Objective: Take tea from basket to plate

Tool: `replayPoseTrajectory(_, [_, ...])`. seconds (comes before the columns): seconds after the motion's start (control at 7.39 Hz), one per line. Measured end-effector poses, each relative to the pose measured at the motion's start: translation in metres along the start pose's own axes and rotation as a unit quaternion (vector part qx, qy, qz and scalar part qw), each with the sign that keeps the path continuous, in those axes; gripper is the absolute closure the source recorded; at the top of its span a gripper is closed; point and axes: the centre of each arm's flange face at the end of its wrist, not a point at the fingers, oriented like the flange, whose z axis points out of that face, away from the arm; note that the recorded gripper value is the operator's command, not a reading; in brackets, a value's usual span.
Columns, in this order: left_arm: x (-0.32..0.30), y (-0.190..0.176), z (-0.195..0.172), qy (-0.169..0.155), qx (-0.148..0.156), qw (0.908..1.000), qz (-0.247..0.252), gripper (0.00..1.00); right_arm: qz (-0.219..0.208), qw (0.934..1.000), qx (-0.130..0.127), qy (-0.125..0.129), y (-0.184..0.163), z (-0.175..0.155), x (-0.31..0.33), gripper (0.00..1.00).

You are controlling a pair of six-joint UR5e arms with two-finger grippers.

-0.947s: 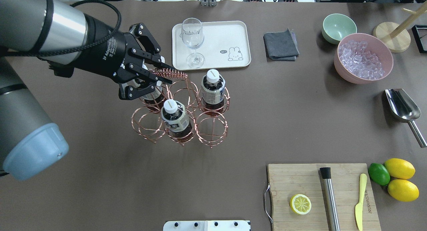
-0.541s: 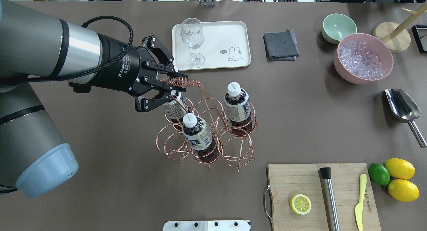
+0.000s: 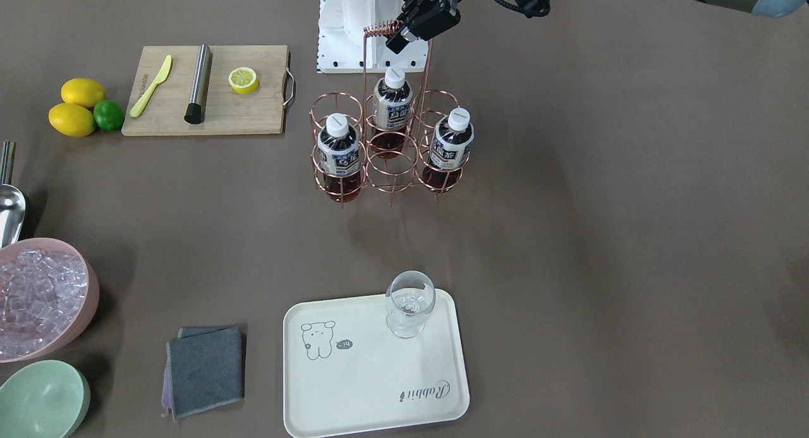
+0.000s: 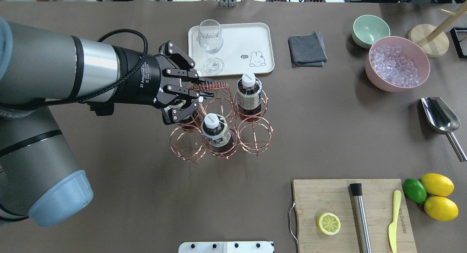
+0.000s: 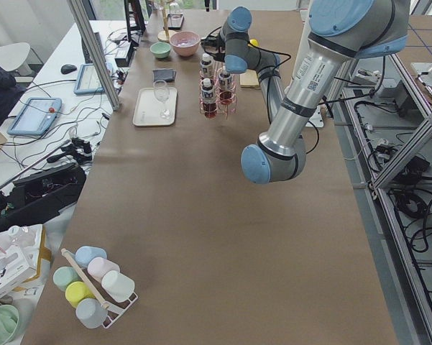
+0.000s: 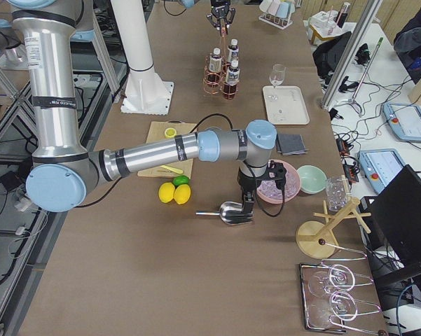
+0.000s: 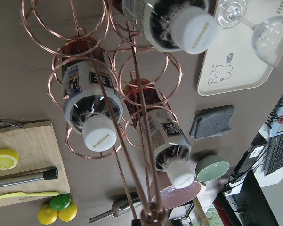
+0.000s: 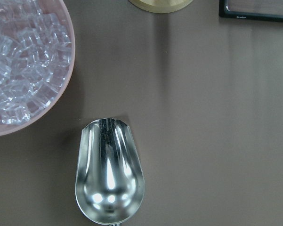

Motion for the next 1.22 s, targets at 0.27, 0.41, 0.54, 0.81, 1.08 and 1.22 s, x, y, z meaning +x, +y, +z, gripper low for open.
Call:
replayPoseTrajectory(0.27, [-0.007,-0.012,0.003,0.015,-0.013,0.9995,-0.026,1.0,0.003,1.0,-0.004,0.0,-0.003,0.005,0.001,0.0])
replayPoseTrajectory(0.41, [-0.008,-0.014,0.004,0.017,-0.014,0.9991,-0.035,1.0,-0.005,1.0,0.004,-0.003,-0.005,0.0,-0.006,0.0])
replayPoseTrajectory(0.54, [-0.008,-0.016,0.005,0.017,-0.013,0.9987,-0.046,1.0,-0.014,0.9998,0.013,-0.007,-0.007,-0.007,-0.015,0.0])
replayPoseTrajectory(0.81, [-0.009,-0.018,0.006,0.017,-0.015,0.998,-0.059,1.0,-0.033,0.9987,0.023,-0.031,-0.004,-0.021,-0.037,0.01])
replayPoseTrajectory(1.08, [-0.012,-0.03,0.005,0.016,-0.021,0.9975,-0.066,1.0,-0.035,0.9963,0.019,-0.076,-0.009,-0.027,-0.064,0.01])
replayPoseTrajectory(1.22, [-0.013,-0.034,0.008,0.015,-0.019,0.9973,-0.069,1.0,-0.01,0.9951,0.011,-0.098,-0.017,-0.03,-0.094,0.01])
